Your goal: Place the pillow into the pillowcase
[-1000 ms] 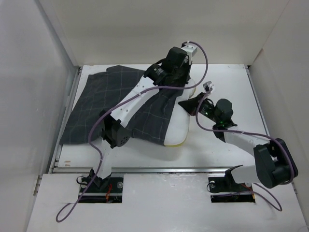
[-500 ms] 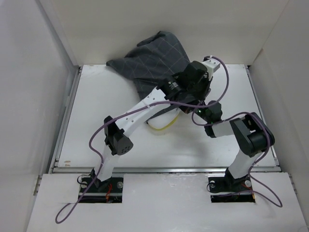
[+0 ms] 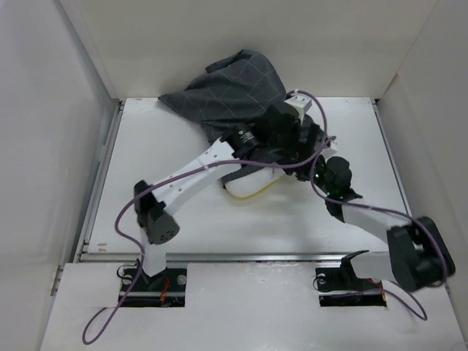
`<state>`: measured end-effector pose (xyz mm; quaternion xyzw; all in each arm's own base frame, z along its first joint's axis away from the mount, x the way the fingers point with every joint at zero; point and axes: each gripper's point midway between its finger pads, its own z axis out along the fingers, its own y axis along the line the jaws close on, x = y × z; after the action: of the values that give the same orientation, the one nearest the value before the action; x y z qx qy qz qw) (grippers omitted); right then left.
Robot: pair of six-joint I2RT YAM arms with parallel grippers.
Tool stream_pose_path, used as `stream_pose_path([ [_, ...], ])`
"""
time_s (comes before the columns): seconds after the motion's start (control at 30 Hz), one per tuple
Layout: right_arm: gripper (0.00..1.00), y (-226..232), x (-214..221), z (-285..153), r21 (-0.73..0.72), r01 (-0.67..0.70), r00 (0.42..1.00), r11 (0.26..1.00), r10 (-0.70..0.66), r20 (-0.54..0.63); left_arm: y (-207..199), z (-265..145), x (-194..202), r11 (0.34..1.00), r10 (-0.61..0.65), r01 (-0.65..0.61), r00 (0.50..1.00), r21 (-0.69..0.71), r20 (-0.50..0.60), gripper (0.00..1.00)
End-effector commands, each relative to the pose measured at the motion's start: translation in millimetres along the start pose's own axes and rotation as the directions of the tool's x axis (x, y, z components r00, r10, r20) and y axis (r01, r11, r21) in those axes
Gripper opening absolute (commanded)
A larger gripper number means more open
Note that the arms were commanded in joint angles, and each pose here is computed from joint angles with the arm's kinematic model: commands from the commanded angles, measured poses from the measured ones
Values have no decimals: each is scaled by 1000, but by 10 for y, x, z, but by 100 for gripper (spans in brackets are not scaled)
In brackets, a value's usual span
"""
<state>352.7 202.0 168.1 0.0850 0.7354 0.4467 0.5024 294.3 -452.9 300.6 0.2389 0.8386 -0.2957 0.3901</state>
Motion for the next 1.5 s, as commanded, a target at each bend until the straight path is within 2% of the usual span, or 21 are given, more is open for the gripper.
stream_pose_path([
  [0.0,79,-447,-93,-419,347,77,997,935,-71,-32,344,-707,-101,983,-74,94,988,-156,134,100],
  [0.03,79,-581,-175,-564,453,76,997,888,-82,-8,436,-775,-39,974,-95,122,984,-190,148,100],
  [0.07,87,-714,-78,-790,551,108,994,827,-73,-85,568,-845,25,957,-144,180,976,-226,165,100],
  [0.1,89,-713,-139,-941,592,125,992,796,-91,-87,642,-1068,9,946,-164,215,964,-244,211,100],
  [0.17,90,-862,-140,-1275,718,158,987,678,-83,-139,1017,-1098,342,903,-215,271,957,-335,193,100],
  [0.2,90,-853,-124,-1334,726,165,985,667,-74,-155,1111,-1135,451,883,-257,313,946,-349,198,100],
  [0.33,94,-712,116,-1369,632,260,943,730,-51,-329,1544,-1248,925,818,-366,419,908,-394,206,100],
  [0.4,99,-435,366,-1271,459,332,886,824,-106,-452,1690,-1168,1270,799,-399,433,901,-417,170,100],
  [0.5,100,-36,626,-1225,248,457,814,854,-289,-504,1676,-1042,1598,821,-419,437,898,-366,132,100],
  [0.63,100,618,717,-1055,28,490,793,871,-432,-430,1574,-894,1931,856,-423,420,904,-303,59,100],
  [0.77,100,647,818,-876,30,576,741,817,-506,-442,1618,-815,2173,850,-421,404,907,-339,25,100],
  [0.8,100,515,951,-832,36,609,701,792,-516,-492,1641,-770,2172,847,-419,403,907,-346,32,100],
  [0.9,100,293,1001,-645,108,655,682,748,-523,-512,1662,-674,2190,856,-401,383,916,-348,23,98],
  [1.03,98,143,899,-343,234,659,731,715,-534,-425,1694,-508,2172,859,-381,356,925,-367,5,96],
  [1.1,82,17,814,-257,330,650,755,685,-531,-385,1683,-475,2131,857,-381,351,924,-376,-6,93],
  [1.13,66,-48,855,-226,353,645,759,677,-517,-395,1707,-487,2147,857,-372,339,928,-388,-11,92],
  [1.17,29,-17,819,-202,385,604,794,697,-487,-363,1716,-468,2117,855,-370,339,929,-393,-4,92],
  [1.2,10,-19,806,-200,404,584,810,704,-472,-348,1716,-468,2116,855,-370,339,929,-393,-4,92],
  [1.23,0,-7,761,-180,426,562,827,710,-464,-318,1742,-473,2110,854,-359,329,933,-403,1,92],
  [1.33,0,214,564,-211,407,514,857,755,-460,-230,1808,-493,2136,846,-362,333,932,-416,11,91],
  [1.47,0,592,224,-344,349,517,855,782,-493,-160,1888,-395,2112,848,-361,333,932,-414,10,89],
])
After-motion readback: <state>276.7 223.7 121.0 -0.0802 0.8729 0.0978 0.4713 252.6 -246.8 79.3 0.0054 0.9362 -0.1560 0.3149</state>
